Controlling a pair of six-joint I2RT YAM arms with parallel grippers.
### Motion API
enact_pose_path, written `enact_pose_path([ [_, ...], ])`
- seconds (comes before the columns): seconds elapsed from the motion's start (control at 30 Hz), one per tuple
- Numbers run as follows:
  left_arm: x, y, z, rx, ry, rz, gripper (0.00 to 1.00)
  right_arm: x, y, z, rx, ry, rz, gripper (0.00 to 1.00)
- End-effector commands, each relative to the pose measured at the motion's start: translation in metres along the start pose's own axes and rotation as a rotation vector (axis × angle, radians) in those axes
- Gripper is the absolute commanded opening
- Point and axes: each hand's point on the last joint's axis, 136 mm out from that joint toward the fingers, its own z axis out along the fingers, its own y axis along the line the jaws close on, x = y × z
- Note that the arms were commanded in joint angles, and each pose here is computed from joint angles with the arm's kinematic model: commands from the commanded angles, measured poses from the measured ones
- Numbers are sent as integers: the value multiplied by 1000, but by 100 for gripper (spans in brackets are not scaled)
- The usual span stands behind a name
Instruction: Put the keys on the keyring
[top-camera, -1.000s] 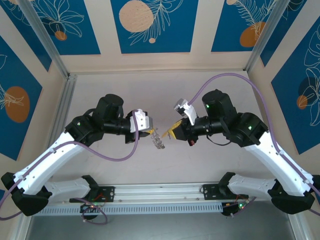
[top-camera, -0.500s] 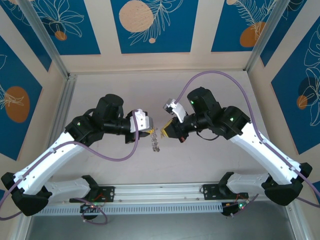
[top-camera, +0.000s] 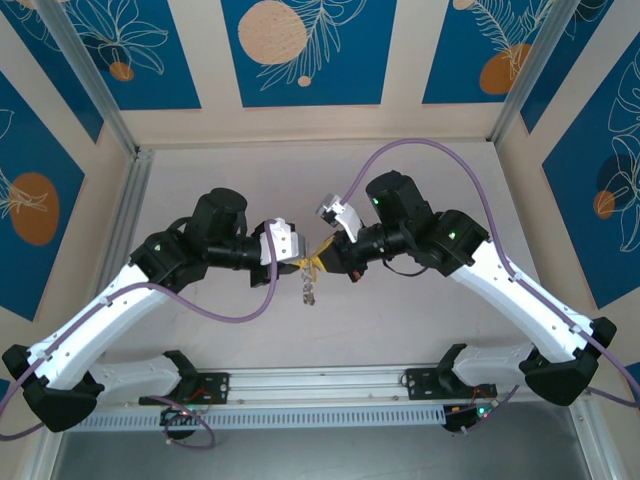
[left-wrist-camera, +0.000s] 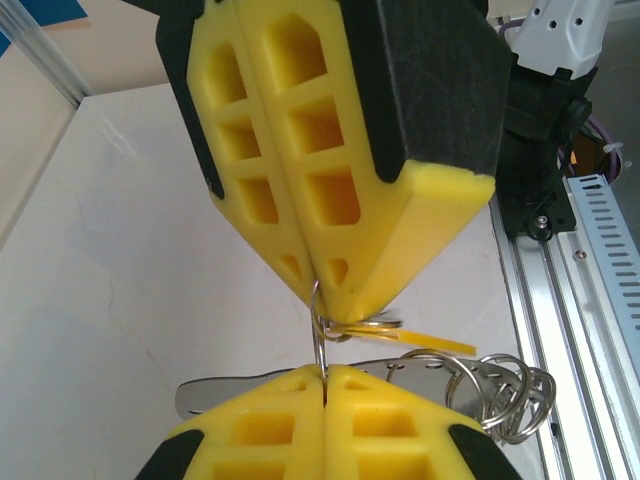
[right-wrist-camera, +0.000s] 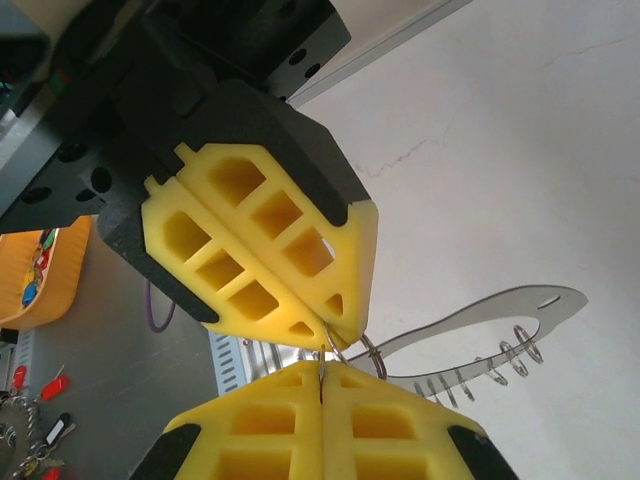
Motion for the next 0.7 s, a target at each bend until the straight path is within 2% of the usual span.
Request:
enact_pose_path([
  [0.0,-11,-1,-4,-11,-43,42,0,0,4,4,-27,2,12,0],
  [0.67,-11,-3,-5,-13,-48,48,0,9,-22,5,64,51,93,0],
])
